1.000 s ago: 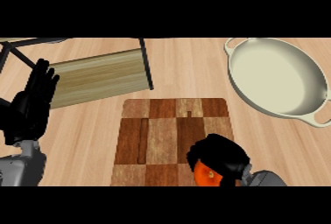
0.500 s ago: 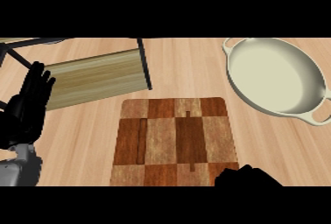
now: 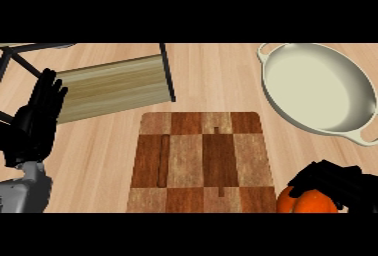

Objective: Pick the squash from the cutting board and place it in the pot

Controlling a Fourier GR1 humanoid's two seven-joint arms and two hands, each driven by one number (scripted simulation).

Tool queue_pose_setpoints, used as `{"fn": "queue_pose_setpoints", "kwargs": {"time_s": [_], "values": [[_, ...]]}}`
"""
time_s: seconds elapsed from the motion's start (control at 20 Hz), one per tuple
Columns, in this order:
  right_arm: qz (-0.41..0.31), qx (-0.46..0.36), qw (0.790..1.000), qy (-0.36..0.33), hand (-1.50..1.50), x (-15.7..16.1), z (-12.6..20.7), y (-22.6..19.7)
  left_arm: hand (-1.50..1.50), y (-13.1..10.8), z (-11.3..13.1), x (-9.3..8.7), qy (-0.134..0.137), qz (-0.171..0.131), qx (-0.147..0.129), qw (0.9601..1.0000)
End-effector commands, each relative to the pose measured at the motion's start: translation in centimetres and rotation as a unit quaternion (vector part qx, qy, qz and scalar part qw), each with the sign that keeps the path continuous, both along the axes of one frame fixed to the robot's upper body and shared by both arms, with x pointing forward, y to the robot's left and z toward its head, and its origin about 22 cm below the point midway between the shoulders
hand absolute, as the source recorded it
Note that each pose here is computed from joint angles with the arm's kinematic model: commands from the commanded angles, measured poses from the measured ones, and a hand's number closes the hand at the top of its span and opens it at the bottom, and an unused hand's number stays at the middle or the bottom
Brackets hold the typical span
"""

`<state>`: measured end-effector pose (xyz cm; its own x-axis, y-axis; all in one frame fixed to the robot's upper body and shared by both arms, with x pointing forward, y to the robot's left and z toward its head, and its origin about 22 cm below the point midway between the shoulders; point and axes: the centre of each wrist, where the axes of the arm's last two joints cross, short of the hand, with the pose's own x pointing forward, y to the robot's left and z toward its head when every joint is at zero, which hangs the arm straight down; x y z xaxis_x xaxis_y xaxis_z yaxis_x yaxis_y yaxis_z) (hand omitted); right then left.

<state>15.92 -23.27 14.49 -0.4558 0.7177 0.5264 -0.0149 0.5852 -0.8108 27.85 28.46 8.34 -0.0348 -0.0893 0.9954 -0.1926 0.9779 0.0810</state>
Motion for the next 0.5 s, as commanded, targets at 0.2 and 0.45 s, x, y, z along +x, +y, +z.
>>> {"fn": "queue_pose_setpoints", "kwargs": {"time_s": [0.2, 0.45], "values": [[-0.06, 0.077, 0.995, -0.027, 1.5, 2.3, 4.8, -5.0, 0.0, -0.8, 0.2, 0.7, -0.007, -0.008, 0.0, 0.9999], [-0.08, 0.114, 0.99, -0.024, 1.5, 6.5, 5.9, -9.3, 0.0, -1.2, 0.7, 1.0, 0.004, -0.017, -0.004, 0.9998]]}}
